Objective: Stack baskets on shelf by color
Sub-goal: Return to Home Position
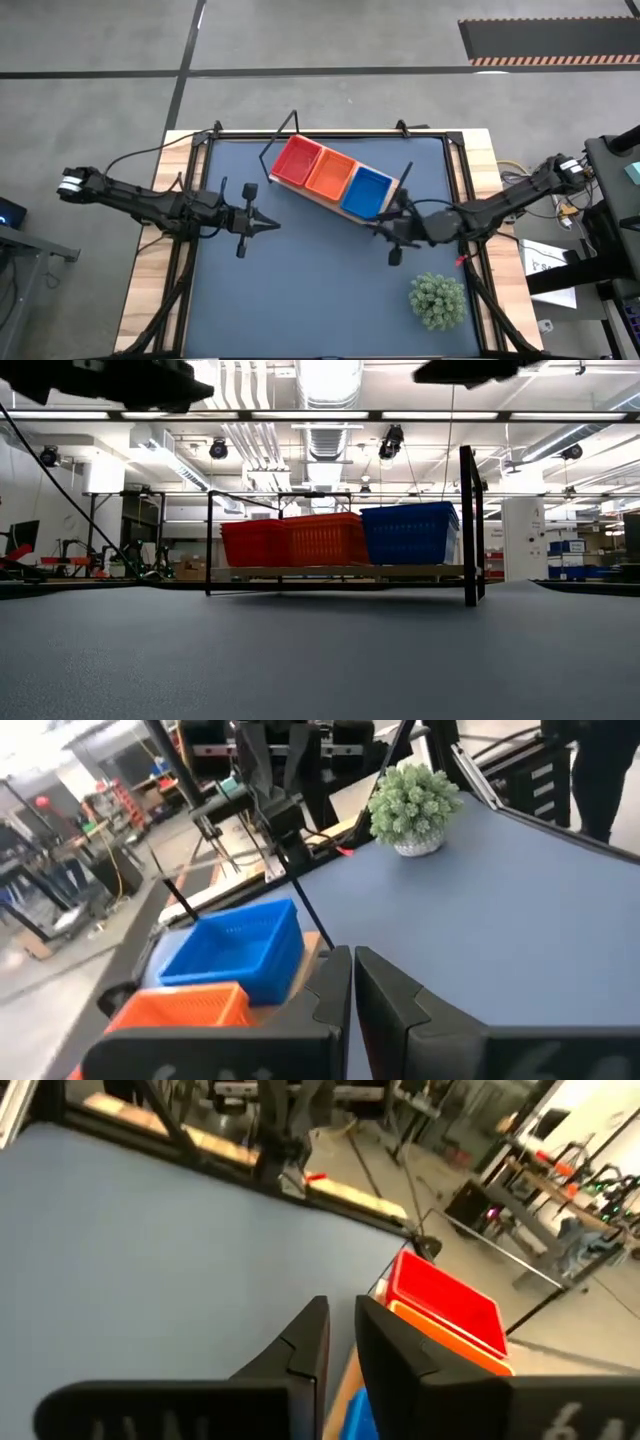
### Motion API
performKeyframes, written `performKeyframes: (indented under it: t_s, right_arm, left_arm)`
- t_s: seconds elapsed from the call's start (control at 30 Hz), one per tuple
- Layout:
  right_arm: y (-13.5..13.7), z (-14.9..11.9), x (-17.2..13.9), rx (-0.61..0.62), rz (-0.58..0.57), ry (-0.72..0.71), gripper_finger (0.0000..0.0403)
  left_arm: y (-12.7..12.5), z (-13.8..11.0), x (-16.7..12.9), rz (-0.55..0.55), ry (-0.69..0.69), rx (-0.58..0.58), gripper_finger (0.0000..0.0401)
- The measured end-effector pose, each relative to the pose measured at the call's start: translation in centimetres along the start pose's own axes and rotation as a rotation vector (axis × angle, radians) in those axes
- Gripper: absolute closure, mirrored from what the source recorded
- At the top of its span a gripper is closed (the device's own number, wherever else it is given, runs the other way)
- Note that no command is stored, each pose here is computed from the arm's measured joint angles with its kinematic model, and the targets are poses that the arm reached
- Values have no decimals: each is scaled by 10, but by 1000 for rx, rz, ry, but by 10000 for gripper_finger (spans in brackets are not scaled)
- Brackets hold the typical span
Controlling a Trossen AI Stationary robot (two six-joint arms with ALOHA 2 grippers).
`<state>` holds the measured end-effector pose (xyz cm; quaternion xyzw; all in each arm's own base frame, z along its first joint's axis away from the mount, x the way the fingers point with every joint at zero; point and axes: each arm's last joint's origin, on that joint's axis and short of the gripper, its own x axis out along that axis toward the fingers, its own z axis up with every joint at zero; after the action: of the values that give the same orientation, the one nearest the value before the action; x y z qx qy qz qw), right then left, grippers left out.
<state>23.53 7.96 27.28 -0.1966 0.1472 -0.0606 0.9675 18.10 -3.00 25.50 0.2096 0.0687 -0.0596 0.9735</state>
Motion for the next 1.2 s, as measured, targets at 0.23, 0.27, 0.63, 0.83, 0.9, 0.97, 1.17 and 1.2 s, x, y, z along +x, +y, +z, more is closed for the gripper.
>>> performKeyframes:
  t_s: [0.23, 0.27, 0.63, 0.83, 0.9, 0.97, 1.17, 1.2]
  right_arm:
    - [-12, -39, -31, 57, -35, -104, 374]
    - [-12, -45, -35, 66, -36, -113, 375]
    - [-23, -76, -65, 125, -62, -194, 377]
    - [-27, -83, -74, 124, -75, -230, 377]
    - [-31, -83, -80, 132, -86, -264, 377]
    - [-34, -82, -85, 141, -96, -293, 377]
    - [-43, -83, -101, 162, -113, -342, 377]
    - [-45, -83, -104, 163, -118, -355, 377]
  left_arm:
    - [-7, -21, -18, 5, -12, -62, 400]
    - [-8, -24, -21, 10, -24, -63, 400]
    - [-16, -51, -54, 95, -169, -92, 400]
    - [-18, -59, -67, 135, -252, -114, 400]
    - [-18, -60, -70, 148, -274, -118, 400]
    - [-18, -63, -72, 154, -286, -119, 400]
    - [-23, -75, -73, 173, -281, -123, 400]
    - [-24, -78, -72, 176, -264, -127, 400]
